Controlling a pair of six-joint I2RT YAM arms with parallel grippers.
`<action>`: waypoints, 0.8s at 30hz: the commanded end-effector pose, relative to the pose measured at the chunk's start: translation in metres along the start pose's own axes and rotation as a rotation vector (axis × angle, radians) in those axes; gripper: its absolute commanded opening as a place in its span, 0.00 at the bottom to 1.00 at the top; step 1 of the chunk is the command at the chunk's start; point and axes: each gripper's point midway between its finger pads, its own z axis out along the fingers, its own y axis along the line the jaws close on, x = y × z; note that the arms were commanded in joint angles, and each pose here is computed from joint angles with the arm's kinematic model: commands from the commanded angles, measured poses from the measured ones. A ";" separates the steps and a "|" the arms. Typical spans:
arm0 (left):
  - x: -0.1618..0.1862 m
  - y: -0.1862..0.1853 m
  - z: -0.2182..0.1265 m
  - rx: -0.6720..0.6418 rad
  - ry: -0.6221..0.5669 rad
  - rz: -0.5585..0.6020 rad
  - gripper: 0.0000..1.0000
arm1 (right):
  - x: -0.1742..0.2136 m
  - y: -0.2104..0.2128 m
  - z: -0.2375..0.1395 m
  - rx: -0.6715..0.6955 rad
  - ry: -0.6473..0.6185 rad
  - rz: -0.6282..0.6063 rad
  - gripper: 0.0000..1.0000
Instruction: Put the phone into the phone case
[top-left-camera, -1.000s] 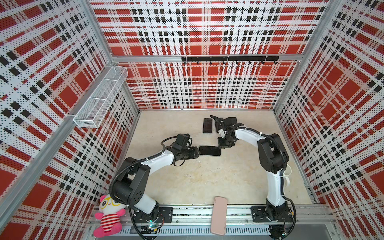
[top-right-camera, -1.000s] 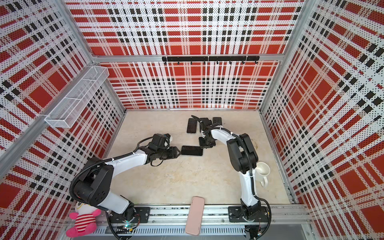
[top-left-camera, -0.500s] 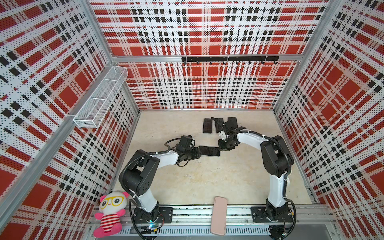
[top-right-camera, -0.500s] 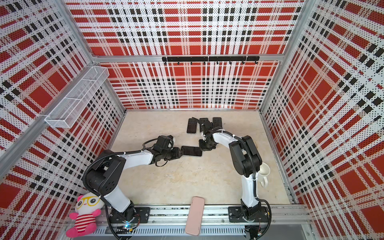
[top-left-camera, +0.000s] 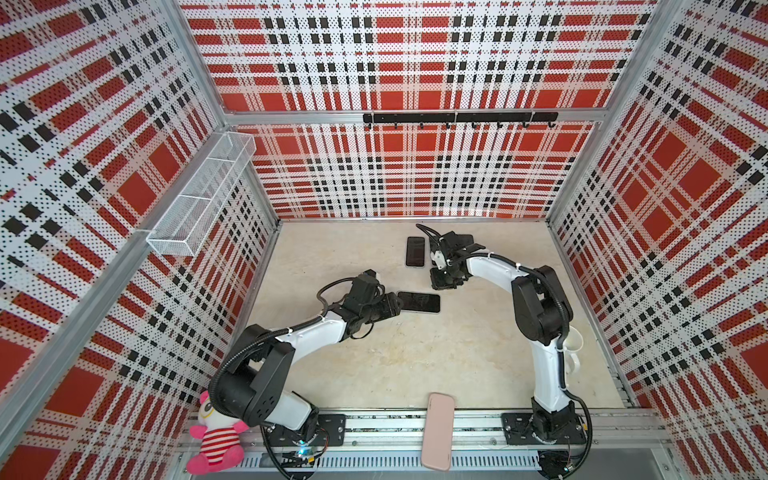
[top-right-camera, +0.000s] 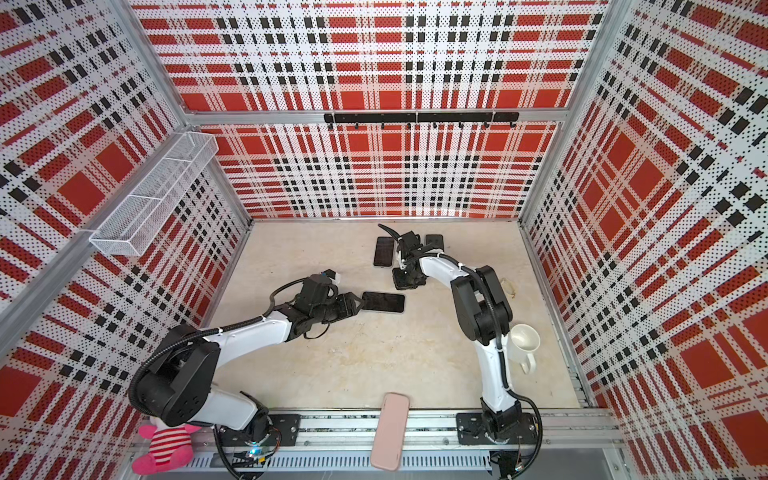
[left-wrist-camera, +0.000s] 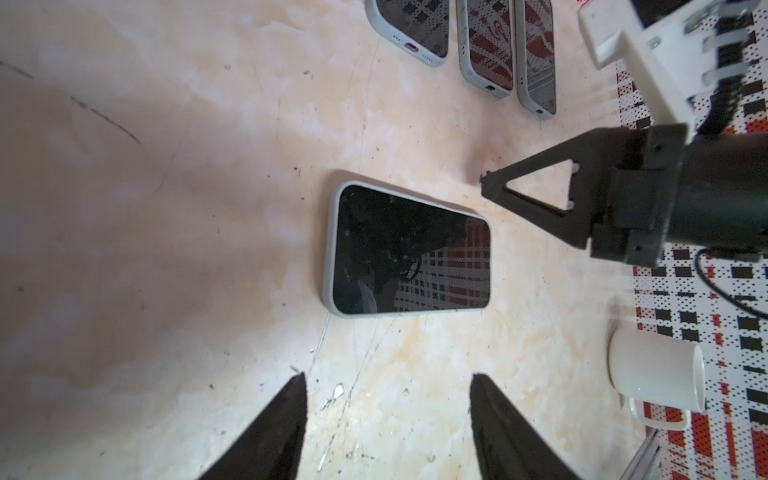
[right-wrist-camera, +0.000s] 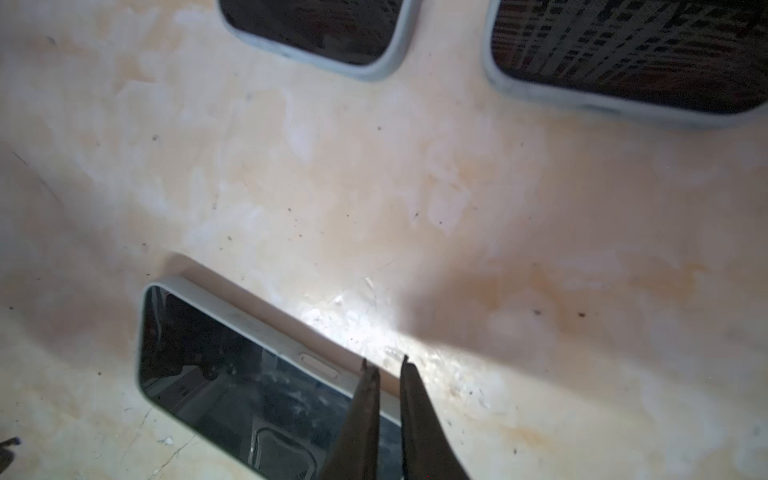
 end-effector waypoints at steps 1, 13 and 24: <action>-0.004 -0.001 -0.004 -0.002 -0.033 -0.023 0.70 | 0.020 0.007 0.005 -0.015 0.064 -0.032 0.13; -0.001 0.012 -0.001 -0.068 -0.009 0.003 0.86 | 0.096 0.145 -0.012 -0.463 0.130 -0.071 0.10; 0.004 0.031 -0.003 -0.228 0.038 0.156 0.98 | 0.063 0.045 -0.078 -0.153 -0.120 0.016 0.31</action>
